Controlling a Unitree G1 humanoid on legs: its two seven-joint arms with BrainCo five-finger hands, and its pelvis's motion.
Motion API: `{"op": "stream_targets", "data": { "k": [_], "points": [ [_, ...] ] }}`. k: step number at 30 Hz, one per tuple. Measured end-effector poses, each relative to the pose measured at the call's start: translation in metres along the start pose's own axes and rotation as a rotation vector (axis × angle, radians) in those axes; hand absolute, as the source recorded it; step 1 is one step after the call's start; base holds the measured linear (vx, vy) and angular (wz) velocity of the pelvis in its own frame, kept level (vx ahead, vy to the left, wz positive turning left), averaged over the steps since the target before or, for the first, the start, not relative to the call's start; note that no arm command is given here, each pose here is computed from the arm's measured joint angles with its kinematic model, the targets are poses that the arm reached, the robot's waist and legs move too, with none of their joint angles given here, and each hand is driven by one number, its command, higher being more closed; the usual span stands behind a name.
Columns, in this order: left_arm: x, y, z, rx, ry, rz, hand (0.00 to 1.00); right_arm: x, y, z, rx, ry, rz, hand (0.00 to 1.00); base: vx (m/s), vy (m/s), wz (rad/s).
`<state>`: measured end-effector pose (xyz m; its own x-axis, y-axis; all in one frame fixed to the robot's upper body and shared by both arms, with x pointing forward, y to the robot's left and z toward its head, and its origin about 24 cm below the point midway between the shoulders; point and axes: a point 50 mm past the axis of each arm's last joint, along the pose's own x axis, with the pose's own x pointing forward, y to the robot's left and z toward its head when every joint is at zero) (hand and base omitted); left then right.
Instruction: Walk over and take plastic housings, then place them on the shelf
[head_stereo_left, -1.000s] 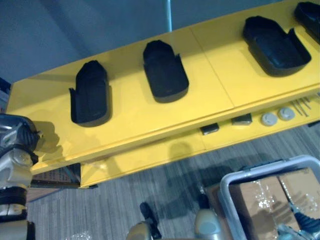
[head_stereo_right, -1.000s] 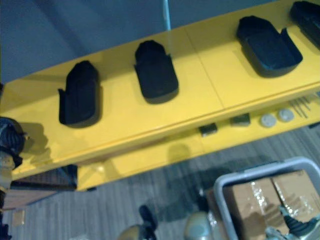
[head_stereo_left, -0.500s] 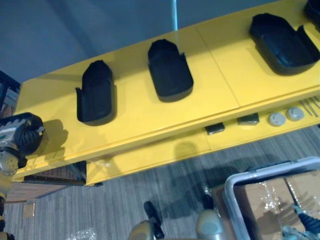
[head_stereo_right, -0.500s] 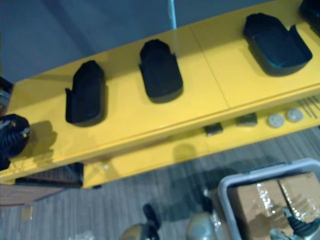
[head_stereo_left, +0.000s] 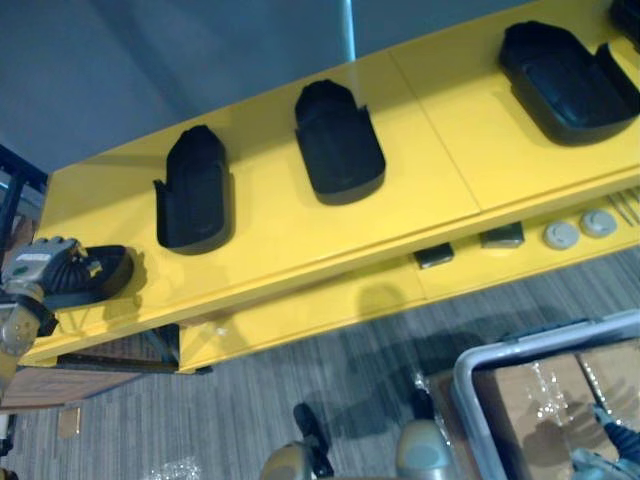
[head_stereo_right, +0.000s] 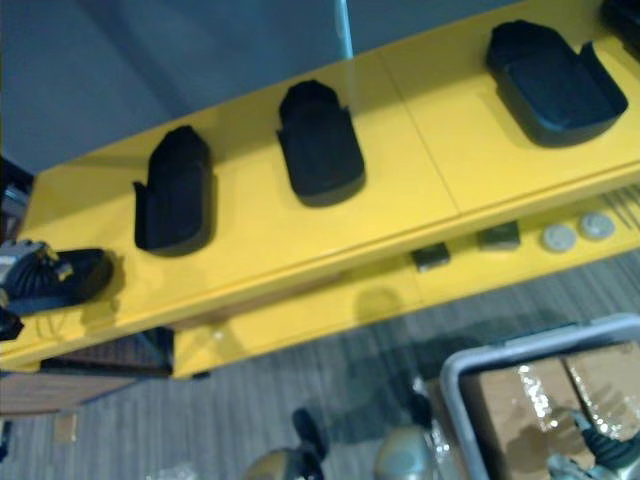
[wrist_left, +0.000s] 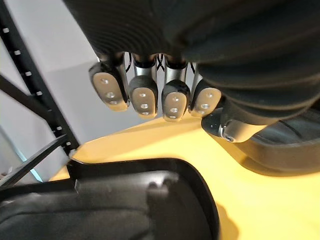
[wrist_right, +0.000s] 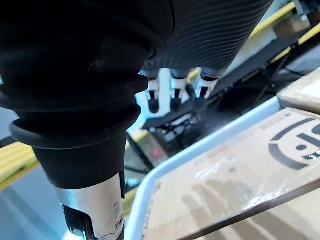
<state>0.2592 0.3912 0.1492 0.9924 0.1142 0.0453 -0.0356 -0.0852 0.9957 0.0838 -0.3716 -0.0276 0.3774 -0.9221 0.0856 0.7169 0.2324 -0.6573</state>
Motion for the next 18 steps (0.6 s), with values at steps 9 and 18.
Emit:
{"op": "stream_targets", "data": {
  "k": [9,18],
  "points": [
    [0.008,0.006,0.013,0.004,-0.016,0.052,0.0,0.001,0.0,-0.002,0.0,0.007,-0.001,0.0,0.02,0.004,-0.03],
    [0.015,0.055,0.03,-0.218,-0.061,0.553,0.0,-0.009,0.005,0.02,0.149,-0.118,-0.134,0.0,0.01,0.001,0.0]
  ]
}}
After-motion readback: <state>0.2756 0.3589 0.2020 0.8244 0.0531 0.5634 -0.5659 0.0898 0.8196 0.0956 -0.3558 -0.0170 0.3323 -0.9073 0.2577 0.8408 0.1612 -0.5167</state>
